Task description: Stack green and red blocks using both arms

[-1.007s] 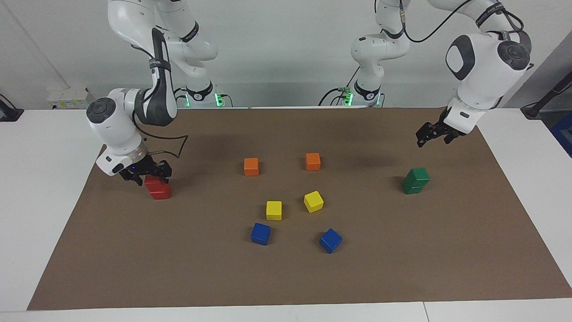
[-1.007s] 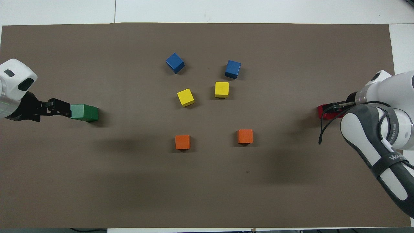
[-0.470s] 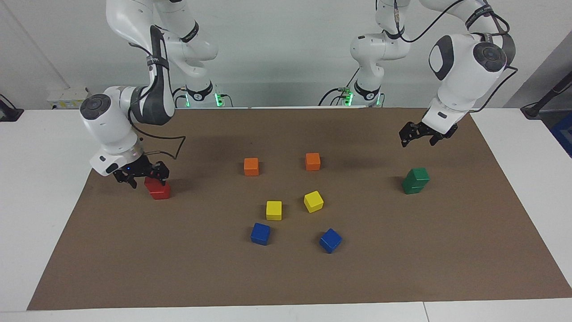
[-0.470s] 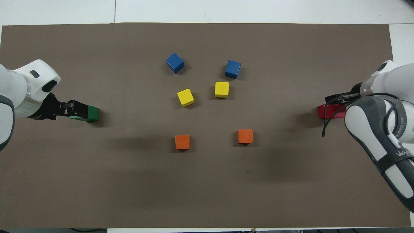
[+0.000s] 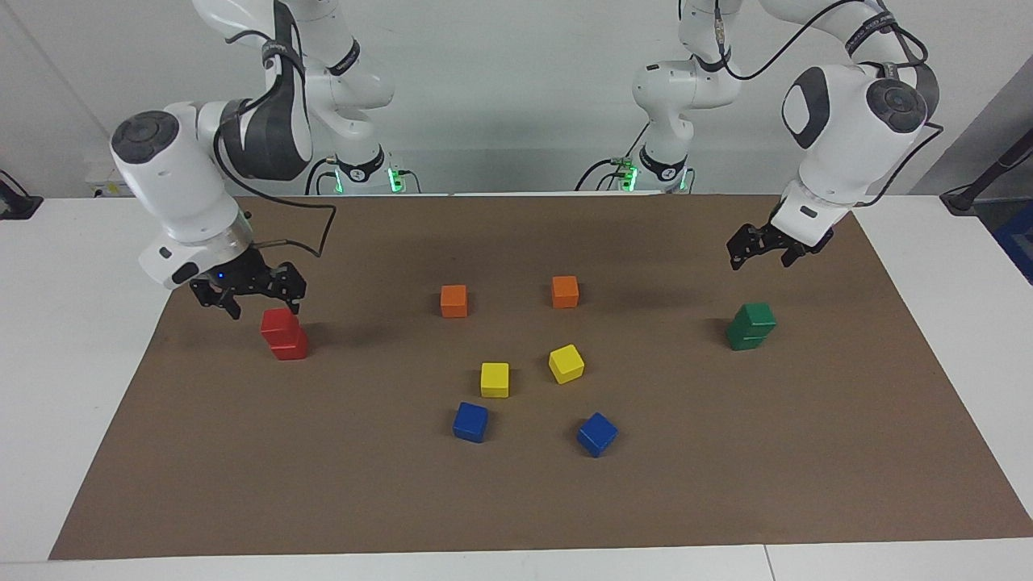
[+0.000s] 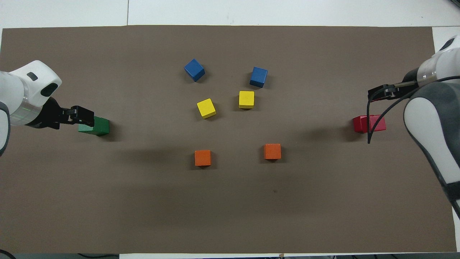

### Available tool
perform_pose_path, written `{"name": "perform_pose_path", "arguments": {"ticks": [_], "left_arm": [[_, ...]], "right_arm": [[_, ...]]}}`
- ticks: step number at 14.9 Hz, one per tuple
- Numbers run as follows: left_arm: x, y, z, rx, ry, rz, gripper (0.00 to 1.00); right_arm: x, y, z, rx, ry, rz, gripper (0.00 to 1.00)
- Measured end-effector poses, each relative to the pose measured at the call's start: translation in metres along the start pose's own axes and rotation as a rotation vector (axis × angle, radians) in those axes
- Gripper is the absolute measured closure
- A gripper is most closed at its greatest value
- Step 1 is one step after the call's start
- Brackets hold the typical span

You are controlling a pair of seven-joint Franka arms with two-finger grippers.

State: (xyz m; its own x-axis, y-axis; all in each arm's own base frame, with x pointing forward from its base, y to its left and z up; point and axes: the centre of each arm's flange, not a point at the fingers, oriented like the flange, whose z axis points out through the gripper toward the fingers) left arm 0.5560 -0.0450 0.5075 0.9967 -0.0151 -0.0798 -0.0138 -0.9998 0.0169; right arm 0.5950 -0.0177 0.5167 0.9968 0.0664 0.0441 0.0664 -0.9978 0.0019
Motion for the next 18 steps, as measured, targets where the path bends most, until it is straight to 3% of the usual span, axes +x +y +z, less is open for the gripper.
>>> {"name": "perform_pose_path", "arguments": {"ticks": [5,18], "left_arm": [[0.001,-0.014,-0.001,-0.002,-0.001,-0.026,0.0],[-0.001,-0.015,-0.005,-0.003,-0.006,-0.028,0.0]], "right_arm": [[-0.039,-0.009,-0.069,-0.001,0.0,-0.008,0.0],[-0.039,-0.002,-0.09,0.007,-0.076,0.006,0.0]]}}
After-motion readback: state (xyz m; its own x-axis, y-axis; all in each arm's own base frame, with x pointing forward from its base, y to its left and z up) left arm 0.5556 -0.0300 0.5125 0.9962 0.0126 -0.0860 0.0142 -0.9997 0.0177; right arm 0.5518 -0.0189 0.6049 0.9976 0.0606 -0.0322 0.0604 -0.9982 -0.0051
